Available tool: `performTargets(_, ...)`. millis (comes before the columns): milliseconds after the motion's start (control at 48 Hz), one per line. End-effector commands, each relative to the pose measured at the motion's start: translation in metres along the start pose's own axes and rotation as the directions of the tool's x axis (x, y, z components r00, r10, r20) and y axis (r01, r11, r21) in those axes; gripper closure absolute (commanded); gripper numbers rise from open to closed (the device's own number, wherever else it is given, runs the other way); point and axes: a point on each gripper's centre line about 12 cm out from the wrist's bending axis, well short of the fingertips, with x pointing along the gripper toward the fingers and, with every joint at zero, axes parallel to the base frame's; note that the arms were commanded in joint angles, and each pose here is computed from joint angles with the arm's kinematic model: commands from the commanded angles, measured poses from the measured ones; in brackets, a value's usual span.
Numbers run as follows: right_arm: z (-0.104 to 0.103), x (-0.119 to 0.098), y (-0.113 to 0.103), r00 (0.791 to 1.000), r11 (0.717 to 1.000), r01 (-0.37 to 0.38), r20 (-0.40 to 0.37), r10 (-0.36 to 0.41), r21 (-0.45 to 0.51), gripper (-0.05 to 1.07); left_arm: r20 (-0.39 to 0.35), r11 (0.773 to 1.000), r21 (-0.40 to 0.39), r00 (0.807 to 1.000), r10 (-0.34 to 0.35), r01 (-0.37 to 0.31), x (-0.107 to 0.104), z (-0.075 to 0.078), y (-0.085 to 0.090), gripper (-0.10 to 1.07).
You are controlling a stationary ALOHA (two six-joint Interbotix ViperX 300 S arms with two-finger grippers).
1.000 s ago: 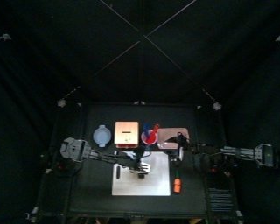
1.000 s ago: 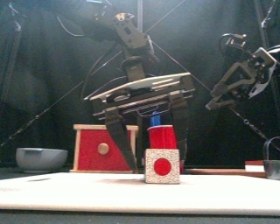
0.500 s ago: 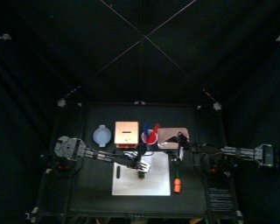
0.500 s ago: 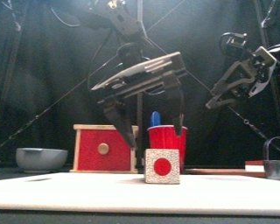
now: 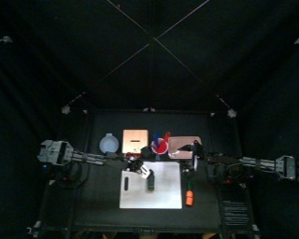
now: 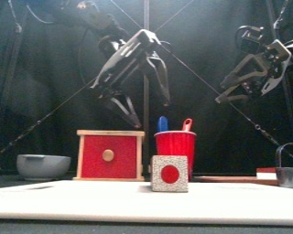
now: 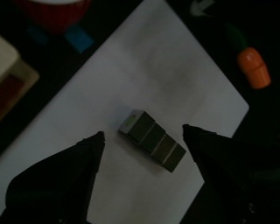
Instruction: Grab knife
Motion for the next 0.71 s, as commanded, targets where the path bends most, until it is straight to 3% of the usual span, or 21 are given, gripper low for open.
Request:
performTargets(0,0.011,0.002,0.001,1.000,1.000,-0.003,0.027,0.002,0.014,0.04,0.083,0.995,0.023,0.992,-0.094,0.093,-0.021,0.013,0.002,-0.04)
performTargets(146,0.019,0.003,0.000,0.999,0.998,0.007,0.040,-0.009,0.056,0.04,0.165,0.980,0.123,0.970,-0.178,0.159,-0.038,0.010,0.018,-0.04)
performTargets(375,0.024,0.005,-0.005,0.997,0.988,0.071,-0.006,-0.071,0.140,0.04,0.288,0.928,0.311,0.910,-0.299,0.207,-0.059,-0.002,0.041,-0.04)
performTargets(604,0.030,0.005,-0.004,0.986,0.963,0.149,-0.110,-0.127,0.224,0.04,0.356,0.844,0.505,0.846,-0.396,0.182,-0.071,-0.014,0.053,-0.03)
performTargets(688,0.033,0.005,-0.003,0.974,0.948,0.188,-0.170,-0.147,0.256,0.04,0.366,0.815,0.556,0.831,-0.418,0.164,-0.074,-0.017,0.056,-0.03)
